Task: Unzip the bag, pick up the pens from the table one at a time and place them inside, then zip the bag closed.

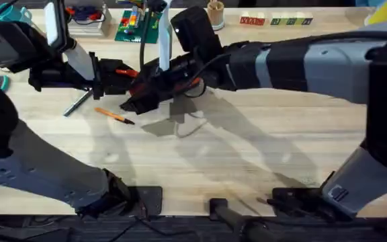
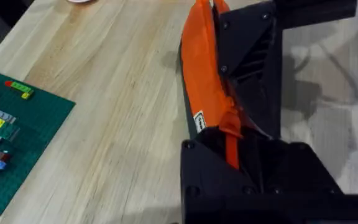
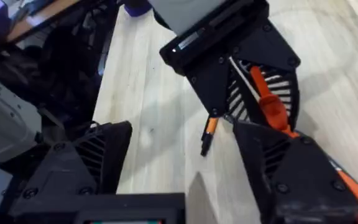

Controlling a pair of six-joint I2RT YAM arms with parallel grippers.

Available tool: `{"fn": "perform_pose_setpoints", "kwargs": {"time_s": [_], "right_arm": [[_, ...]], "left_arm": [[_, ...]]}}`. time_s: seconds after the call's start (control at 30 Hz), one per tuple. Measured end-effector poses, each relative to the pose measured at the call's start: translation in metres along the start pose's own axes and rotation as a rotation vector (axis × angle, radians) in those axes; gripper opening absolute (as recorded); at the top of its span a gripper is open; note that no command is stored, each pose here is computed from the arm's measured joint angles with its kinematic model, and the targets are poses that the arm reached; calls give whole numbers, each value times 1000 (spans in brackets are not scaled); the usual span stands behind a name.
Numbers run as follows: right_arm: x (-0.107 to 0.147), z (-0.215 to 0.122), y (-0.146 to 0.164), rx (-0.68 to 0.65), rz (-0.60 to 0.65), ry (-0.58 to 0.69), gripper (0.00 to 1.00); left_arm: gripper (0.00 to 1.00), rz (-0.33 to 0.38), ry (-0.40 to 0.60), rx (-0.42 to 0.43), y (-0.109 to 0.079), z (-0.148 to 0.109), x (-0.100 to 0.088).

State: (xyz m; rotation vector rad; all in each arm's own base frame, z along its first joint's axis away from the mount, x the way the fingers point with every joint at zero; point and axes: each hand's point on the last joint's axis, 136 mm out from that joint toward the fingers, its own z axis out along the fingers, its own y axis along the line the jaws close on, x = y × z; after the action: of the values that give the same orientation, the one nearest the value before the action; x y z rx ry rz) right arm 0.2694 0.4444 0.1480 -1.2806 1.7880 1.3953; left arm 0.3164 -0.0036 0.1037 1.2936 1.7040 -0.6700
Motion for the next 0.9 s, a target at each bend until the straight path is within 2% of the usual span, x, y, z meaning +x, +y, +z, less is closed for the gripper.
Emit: {"fn": "perform_pose_setpoints", "kwargs": {"time_s": [0.37,0.67,0.9], "right_arm": [[-1,-1,2,-16,90,4,995],[-9,-17,1,-70,164,-20,996],[-44,-57,-7,-16,120,-103,996]], "left_arm": [[41,-6,4,6,-1,0,1],[41,-14,-5,17,-4,2,-3],[41,-15,-8,16,-4,2,-3]]}}
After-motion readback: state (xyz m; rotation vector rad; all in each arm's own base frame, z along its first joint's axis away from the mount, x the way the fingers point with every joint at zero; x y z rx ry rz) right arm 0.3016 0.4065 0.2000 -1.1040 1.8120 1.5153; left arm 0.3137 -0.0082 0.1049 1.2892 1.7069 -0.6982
